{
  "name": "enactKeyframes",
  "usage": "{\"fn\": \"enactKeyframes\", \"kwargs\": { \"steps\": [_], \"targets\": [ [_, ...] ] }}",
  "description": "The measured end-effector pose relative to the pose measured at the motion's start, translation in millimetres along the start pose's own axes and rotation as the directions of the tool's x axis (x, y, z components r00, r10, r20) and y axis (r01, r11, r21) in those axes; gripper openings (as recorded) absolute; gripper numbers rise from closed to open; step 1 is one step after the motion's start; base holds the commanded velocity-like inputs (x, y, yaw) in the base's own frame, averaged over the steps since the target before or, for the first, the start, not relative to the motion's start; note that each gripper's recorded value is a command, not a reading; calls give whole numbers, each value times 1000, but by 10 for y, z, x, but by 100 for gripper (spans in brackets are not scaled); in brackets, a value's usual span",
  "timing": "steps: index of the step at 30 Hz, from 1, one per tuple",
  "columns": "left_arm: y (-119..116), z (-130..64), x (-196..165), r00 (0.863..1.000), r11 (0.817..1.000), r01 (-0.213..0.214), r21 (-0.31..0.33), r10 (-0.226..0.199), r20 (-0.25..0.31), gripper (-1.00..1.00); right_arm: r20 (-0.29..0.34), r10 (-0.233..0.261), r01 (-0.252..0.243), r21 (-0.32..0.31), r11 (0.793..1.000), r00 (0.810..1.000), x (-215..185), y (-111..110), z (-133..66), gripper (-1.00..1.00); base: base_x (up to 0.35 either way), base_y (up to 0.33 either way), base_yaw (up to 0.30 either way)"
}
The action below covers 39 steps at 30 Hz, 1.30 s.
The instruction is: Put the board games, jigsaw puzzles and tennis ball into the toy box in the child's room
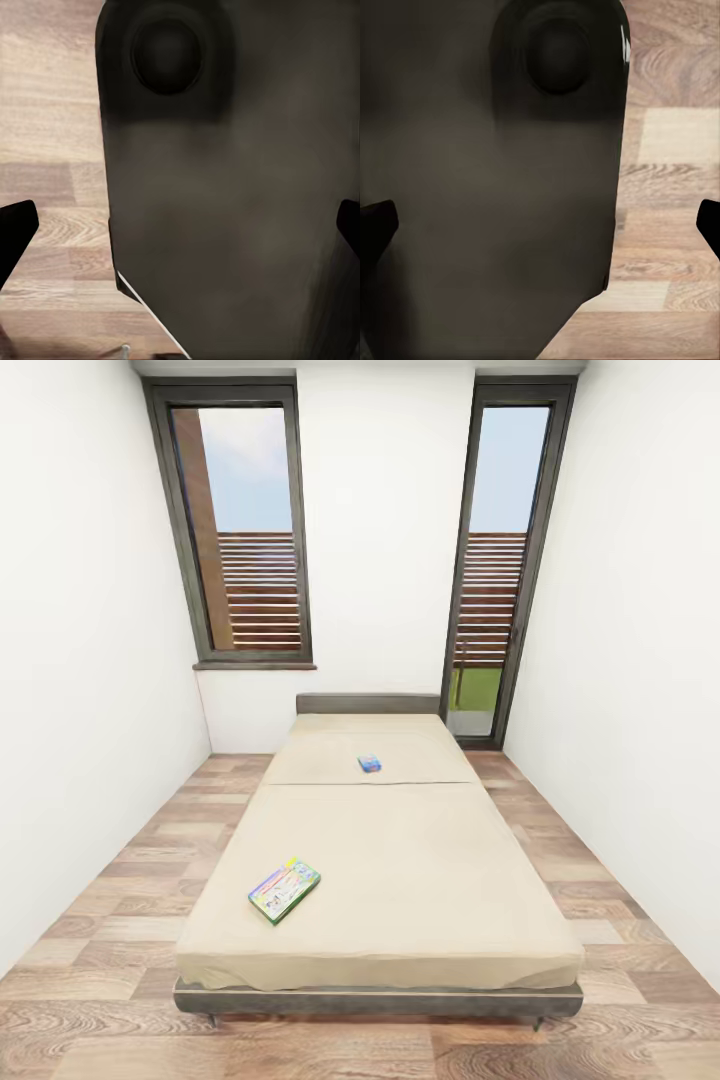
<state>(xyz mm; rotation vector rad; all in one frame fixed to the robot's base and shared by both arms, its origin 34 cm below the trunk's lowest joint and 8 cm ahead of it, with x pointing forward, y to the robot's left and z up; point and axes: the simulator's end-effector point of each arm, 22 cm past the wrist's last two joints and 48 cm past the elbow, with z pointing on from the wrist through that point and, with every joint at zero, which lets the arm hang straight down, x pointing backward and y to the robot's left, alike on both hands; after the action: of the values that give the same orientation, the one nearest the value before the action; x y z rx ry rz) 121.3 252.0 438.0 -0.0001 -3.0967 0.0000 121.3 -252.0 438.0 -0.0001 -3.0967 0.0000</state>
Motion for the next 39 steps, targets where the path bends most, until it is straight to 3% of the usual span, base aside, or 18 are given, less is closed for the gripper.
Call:
{"fn": "enactKeyframes", "kwargs": {
  "steps": [16,27,39],
  "targets": [
    [-147,-2,-36,1000,1000,4,20,-4,9,100,6,-7,8,-45,999,1000,-24,345,-8,100,0,0,0],
    [-150,-2,-38,1000,1000,10,20,-10,9,100,8,-2,2,-32,999,1000,-30,245,-4,100,0,0,0],
    [-136,-203,-118,999,1000,9,20,-10,36,100,25,9,-8,-34,999,1000,-64,256,-205,100,0,0,0]
  ]
}}
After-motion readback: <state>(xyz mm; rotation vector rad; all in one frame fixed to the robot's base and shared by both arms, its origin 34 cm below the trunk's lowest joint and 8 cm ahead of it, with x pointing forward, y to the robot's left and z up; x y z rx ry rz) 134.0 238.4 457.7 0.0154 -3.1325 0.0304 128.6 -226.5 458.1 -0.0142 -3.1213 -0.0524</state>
